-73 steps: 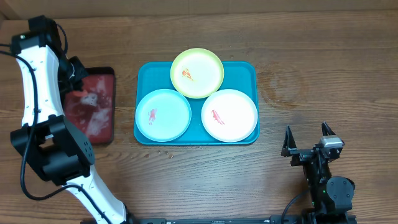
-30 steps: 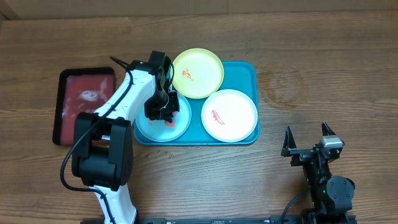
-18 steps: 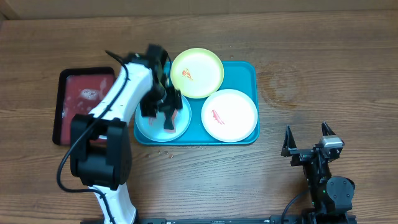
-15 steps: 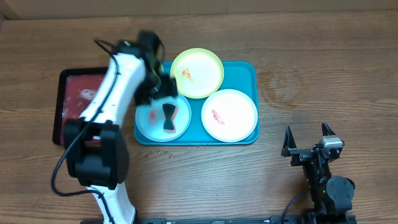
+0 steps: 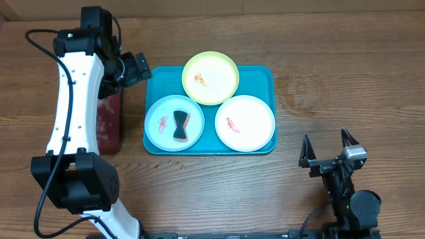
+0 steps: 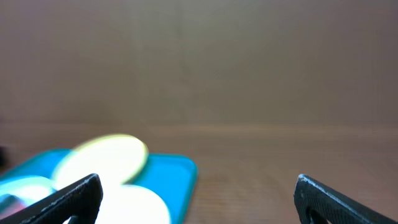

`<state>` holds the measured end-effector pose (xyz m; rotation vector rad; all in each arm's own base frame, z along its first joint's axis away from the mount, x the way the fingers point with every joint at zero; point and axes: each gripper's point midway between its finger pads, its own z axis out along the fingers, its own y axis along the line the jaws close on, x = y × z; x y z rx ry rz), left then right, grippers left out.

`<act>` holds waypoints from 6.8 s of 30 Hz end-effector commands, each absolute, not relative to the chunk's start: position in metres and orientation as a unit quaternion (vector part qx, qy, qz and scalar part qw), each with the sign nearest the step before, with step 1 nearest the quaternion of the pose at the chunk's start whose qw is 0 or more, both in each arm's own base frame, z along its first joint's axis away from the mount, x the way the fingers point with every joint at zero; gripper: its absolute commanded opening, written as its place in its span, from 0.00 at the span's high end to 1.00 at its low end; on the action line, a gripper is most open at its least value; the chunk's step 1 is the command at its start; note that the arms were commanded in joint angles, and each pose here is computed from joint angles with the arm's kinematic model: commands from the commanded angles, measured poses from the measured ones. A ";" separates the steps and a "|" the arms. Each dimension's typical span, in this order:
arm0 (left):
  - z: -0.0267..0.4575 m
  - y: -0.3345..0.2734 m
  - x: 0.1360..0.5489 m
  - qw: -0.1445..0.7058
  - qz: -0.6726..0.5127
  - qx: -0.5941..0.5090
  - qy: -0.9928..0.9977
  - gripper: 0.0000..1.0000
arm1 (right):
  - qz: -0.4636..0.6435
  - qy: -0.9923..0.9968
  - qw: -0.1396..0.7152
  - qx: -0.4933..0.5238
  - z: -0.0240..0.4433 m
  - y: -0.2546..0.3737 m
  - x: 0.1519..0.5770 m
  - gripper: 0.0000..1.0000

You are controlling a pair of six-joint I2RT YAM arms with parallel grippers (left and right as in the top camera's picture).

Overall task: Clean dirty plates on tray and stack at the side
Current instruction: 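Move the right gripper to the light blue plate's rim, then grasp the sponge again with the left gripper on the plate, then hold the plate rim with right gripper and scrub with left sponge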

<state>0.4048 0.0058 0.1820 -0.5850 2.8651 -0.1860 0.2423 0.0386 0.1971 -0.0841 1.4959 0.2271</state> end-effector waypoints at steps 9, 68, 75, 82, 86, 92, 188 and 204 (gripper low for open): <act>0.181 -0.002 0.408 0.108 -0.066 -0.182 0.975 0.00 | 0.168 0.424 0.875 -0.164 0.358 0.077 0.169 0.00; 0.155 -0.021 0.388 0.058 -0.063 -0.163 0.983 0.02 | 0.159 0.977 0.124 -0.068 0.049 0.329 0.370 0.53; 0.126 -0.021 0.379 0.034 -0.059 -0.160 0.985 0.01 | 0.162 0.980 0.090 -0.071 0.028 0.332 0.361 0.53; 0.100 -0.041 0.373 0.019 -0.113 -0.126 0.985 0.08 | 0.158 0.982 0.082 -0.061 0.022 0.330 0.359 0.64; 0.082 -0.048 0.367 0.009 -0.135 -0.124 0.983 0.21 | 0.156 0.983 0.077 -0.056 0.017 0.328 0.356 0.76; 0.053 -0.069 0.349 -0.011 -0.159 -0.085 0.984 0.18 | 0.162 0.983 0.070 -0.057 0.017 0.330 0.353 0.86; 0.002 -0.072 0.359 0.007 -0.047 -0.015 0.999 0.96 | 0.166 0.975 0.072 -0.130 0.004 0.331 0.349 0.96; 0.010 -0.151 0.359 0.003 -0.159 -0.074 0.985 0.96 | 0.169 0.973 0.075 -0.139 0.005 0.333 0.350 0.96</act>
